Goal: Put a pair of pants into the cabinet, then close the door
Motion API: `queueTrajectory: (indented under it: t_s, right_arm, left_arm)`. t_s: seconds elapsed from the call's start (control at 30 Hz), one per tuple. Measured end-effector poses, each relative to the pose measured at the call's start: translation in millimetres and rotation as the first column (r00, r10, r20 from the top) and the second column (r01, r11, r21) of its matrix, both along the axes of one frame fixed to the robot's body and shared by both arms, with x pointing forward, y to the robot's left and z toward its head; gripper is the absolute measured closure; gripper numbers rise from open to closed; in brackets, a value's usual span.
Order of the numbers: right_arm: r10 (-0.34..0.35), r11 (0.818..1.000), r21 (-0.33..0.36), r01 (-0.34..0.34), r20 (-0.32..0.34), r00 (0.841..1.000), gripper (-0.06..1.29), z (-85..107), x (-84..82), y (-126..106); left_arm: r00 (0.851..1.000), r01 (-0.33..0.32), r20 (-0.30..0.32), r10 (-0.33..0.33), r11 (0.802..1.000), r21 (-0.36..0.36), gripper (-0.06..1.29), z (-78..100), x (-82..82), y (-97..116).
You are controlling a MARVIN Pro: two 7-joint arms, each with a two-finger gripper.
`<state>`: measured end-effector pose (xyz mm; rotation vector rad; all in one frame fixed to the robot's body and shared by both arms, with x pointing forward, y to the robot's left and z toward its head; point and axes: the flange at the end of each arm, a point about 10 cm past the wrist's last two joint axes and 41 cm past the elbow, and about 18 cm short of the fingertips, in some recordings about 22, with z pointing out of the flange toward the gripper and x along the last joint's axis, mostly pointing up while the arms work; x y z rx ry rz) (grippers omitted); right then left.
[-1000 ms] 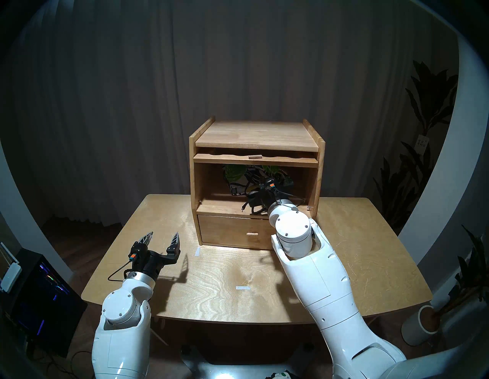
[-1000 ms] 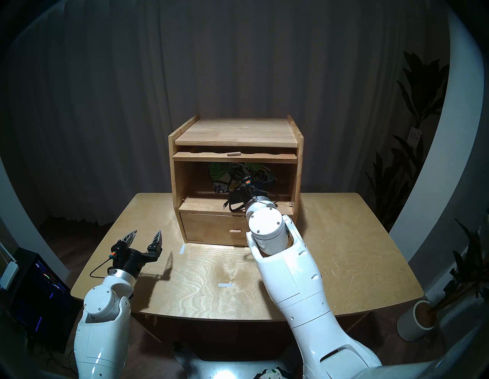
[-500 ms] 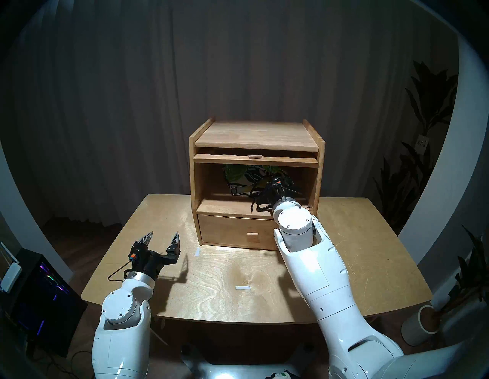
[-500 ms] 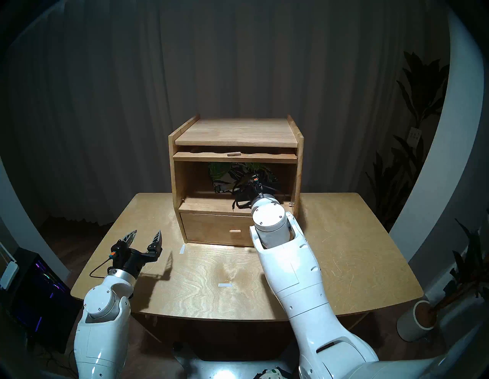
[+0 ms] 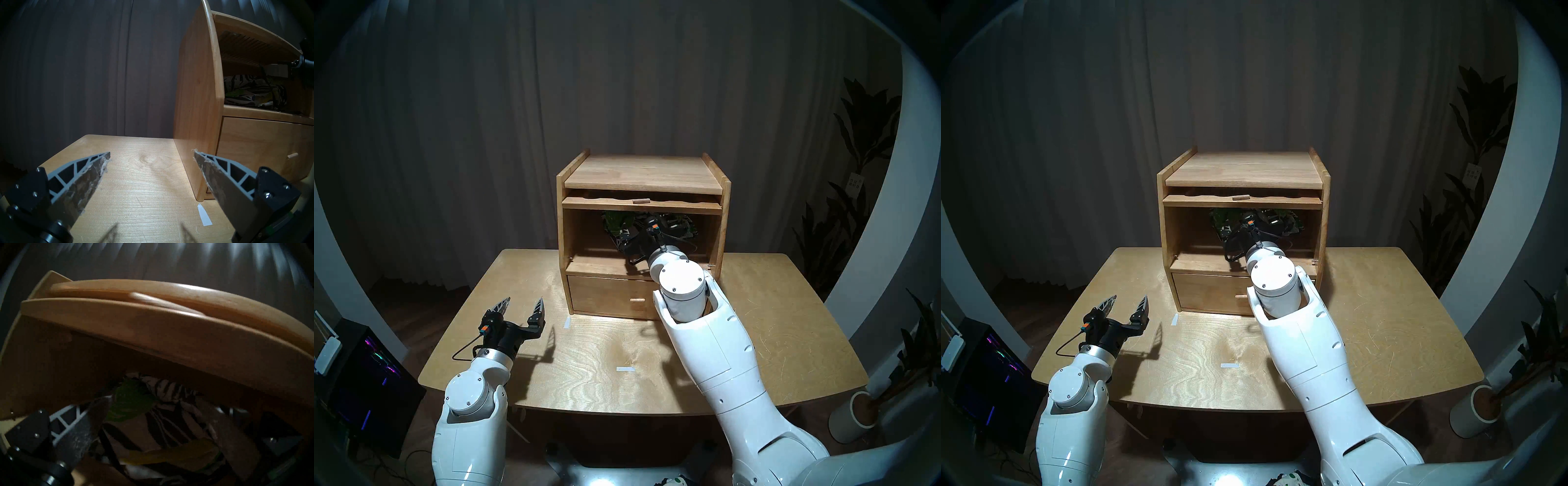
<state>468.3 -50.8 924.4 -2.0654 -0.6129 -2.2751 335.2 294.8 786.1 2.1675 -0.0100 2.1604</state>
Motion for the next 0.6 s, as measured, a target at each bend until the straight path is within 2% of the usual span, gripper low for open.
queueTrajectory:
  t_s: [0.37, 0.5, 0.6]
  right_arm:
    - [0.093, 0.996, 0.011, -0.093, -0.039, 0.995, -0.02, -20.0, -46.0, 7]
    - [0.089, 0.996, 0.020, -0.088, -0.037, 0.995, -0.02, -19.2, -55.7, -1]
    - [0.044, 0.998, 0.050, -0.042, -0.042, 0.998, -0.02, -16.8, -59.8, -17]
  left_arm:
    - [1.000, 0.000, -0.001, 0.000, 1.000, 0.000, -0.02, -0.3, 0.0, 0]
    - [1.000, 0.000, -0.001, 0.000, 1.000, 0.000, -0.02, -0.4, 0.0, 0]
    - [1.000, -0.001, -0.001, 0.001, 1.000, 0.000, -0.02, -0.5, 0.0, 0]
